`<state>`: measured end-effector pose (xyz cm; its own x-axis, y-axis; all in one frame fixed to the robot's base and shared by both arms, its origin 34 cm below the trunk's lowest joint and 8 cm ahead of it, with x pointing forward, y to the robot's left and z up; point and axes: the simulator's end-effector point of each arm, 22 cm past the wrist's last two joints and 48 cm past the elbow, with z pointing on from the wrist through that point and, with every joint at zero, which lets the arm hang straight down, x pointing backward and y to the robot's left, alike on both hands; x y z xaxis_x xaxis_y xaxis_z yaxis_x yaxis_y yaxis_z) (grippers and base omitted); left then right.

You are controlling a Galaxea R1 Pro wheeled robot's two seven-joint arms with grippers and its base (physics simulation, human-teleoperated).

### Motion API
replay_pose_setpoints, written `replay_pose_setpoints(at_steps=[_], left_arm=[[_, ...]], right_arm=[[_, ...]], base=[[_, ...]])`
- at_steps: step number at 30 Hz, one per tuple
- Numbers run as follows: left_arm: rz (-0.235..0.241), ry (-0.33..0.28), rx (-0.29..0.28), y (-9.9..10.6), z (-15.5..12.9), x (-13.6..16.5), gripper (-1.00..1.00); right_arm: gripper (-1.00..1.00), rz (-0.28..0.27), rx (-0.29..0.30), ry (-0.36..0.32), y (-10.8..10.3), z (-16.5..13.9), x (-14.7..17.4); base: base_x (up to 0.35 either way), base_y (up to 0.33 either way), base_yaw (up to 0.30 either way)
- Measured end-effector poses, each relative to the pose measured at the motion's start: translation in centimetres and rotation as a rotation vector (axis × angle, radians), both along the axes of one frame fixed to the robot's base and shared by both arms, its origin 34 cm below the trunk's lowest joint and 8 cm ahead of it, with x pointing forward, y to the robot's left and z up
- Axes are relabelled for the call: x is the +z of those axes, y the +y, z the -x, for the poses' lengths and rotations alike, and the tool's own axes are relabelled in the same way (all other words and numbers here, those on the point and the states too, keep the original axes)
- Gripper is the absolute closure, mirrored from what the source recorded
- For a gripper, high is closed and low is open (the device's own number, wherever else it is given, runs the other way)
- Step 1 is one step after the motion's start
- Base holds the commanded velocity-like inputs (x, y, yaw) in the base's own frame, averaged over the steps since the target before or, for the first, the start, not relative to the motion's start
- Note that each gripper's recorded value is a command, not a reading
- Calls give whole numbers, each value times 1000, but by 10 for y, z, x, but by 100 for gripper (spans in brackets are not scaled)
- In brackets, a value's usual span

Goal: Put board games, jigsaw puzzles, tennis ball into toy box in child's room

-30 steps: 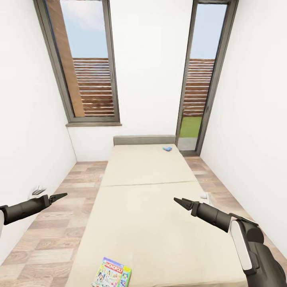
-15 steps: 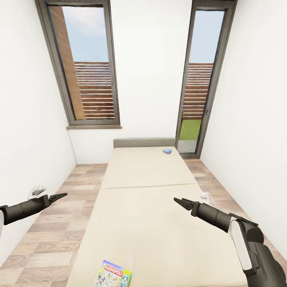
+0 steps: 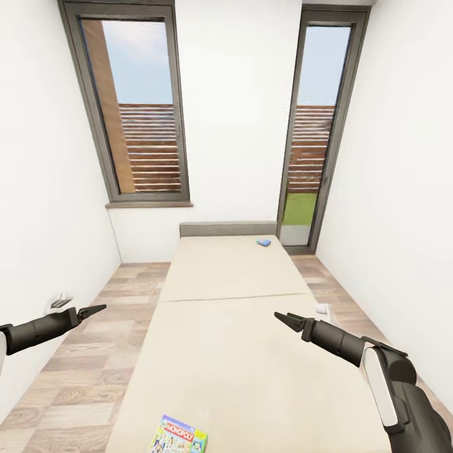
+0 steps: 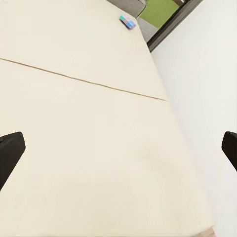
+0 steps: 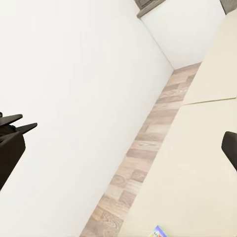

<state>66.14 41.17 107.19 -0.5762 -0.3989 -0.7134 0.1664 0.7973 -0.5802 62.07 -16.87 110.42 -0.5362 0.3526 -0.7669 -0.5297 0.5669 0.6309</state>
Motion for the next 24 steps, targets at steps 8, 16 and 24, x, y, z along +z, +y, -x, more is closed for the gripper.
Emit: replay_pose_setpoints(at_steps=[8,16,24], left_arm=[[0,-12,0,0,1,6,-100],[0,-21,0,0,2,11,-100],[0,-23,0,0,2,12,-100]], right_arm=[[-100,-2,0,-12,0,1,6],[-100,-5,1,-22,0,3,12],[-100,0,-8,-20,-1,1,11]], base=[[0,0,0],[0,0,0],[0,0,0]])
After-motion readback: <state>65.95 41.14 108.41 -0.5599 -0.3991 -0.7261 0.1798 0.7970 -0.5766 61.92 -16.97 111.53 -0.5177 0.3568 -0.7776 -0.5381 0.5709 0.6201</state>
